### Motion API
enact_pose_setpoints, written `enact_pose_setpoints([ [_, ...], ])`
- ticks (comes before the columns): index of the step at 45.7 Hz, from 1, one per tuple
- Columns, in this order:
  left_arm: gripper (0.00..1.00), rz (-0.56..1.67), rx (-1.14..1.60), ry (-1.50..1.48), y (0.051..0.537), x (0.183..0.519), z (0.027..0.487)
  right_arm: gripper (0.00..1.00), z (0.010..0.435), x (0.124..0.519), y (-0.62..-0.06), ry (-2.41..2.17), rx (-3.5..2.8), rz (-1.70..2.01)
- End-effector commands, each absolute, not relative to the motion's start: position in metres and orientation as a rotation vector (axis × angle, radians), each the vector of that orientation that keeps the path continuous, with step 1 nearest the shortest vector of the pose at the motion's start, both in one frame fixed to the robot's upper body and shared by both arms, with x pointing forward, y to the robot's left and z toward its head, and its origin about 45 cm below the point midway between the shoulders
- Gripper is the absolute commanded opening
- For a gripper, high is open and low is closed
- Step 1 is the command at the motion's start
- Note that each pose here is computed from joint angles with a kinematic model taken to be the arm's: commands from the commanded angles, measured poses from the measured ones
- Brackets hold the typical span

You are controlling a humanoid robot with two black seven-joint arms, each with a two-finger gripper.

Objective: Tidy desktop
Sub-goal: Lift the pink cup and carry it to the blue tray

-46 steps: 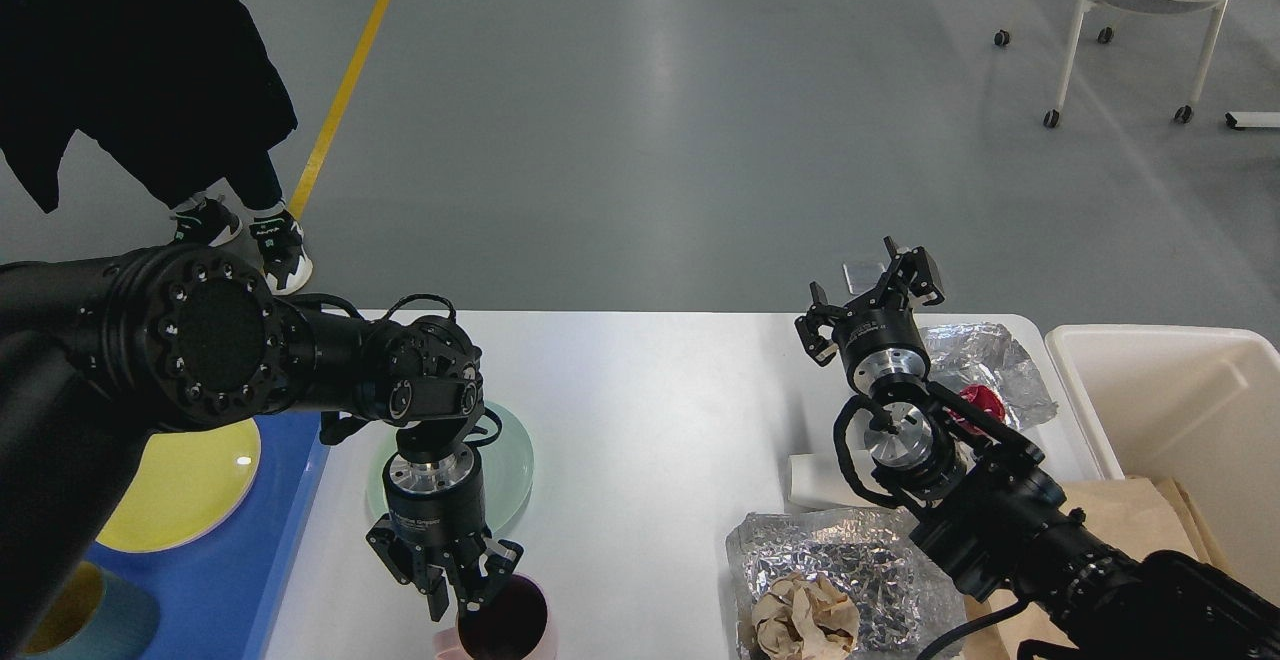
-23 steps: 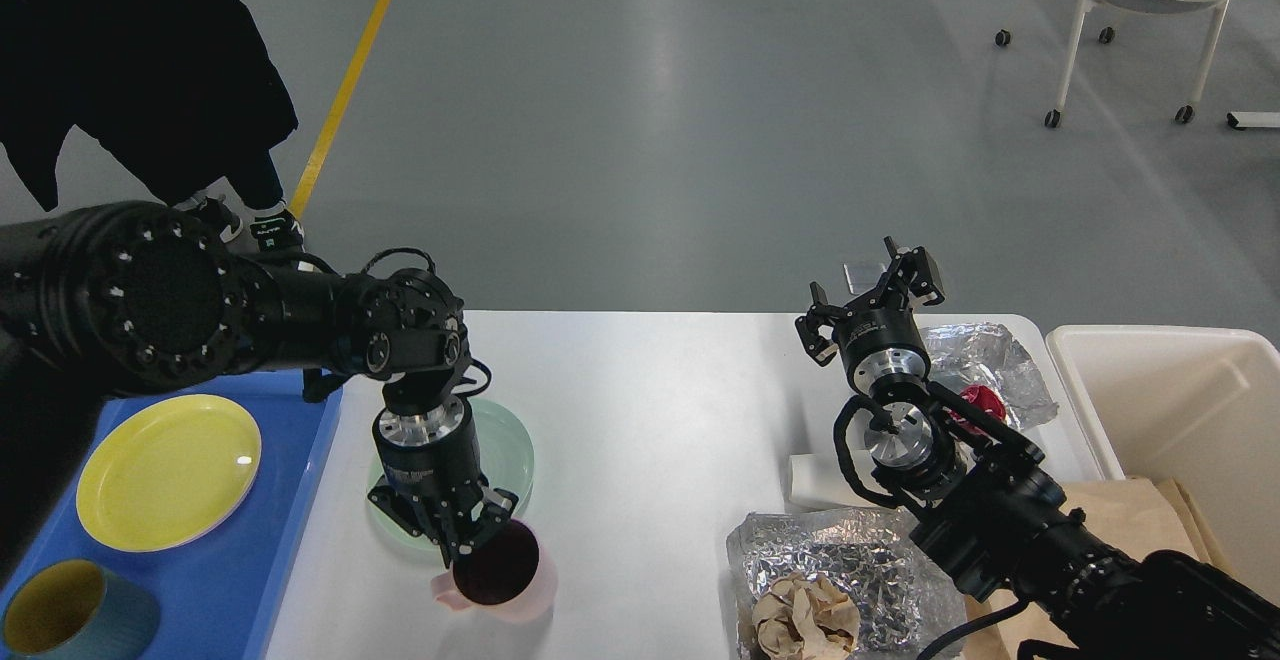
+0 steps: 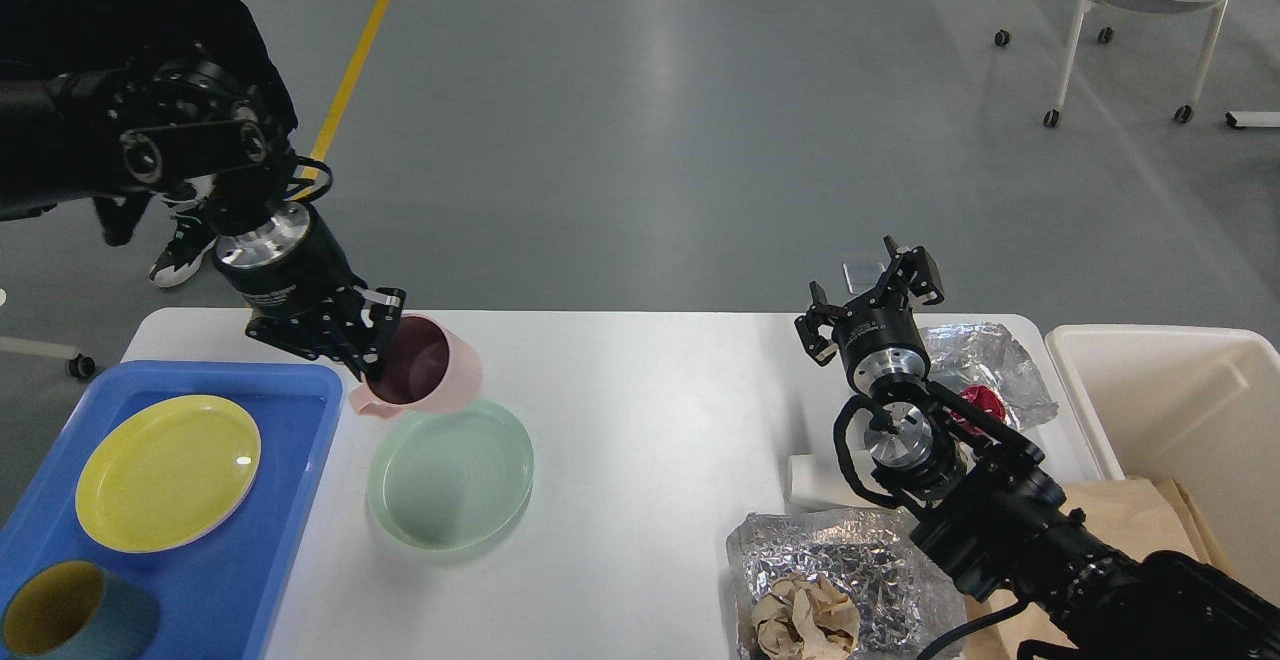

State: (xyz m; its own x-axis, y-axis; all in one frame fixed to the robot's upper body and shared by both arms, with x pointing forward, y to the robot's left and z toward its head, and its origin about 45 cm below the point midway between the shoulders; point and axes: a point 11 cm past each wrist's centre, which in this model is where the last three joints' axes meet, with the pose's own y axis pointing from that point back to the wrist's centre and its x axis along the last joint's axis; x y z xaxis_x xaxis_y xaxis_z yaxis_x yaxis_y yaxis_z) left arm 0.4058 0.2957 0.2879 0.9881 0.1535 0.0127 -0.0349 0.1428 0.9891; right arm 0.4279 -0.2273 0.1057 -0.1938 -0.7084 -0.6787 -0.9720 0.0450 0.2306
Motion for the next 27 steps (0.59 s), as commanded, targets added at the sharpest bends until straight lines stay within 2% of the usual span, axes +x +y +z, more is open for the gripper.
enact_pose_setpoints([
  [1,0.0,0.25,1.418,0.208,0.357,0.392,0.283,1.0,0.106,0.428,-0.227,1.949,-1.692,0.941],
  [12,0.0,0.387,1.373,0.356,0.426,0.359,0.272,1.0,0.106,0.428,-0.227,1.949,-1.692,0.941],
  [27,0.0,0.407,1.326,0.525,0.458,0.315,0.228,1.0,0.106,0.428,-0.227,1.949,-1.692,0.941],
])
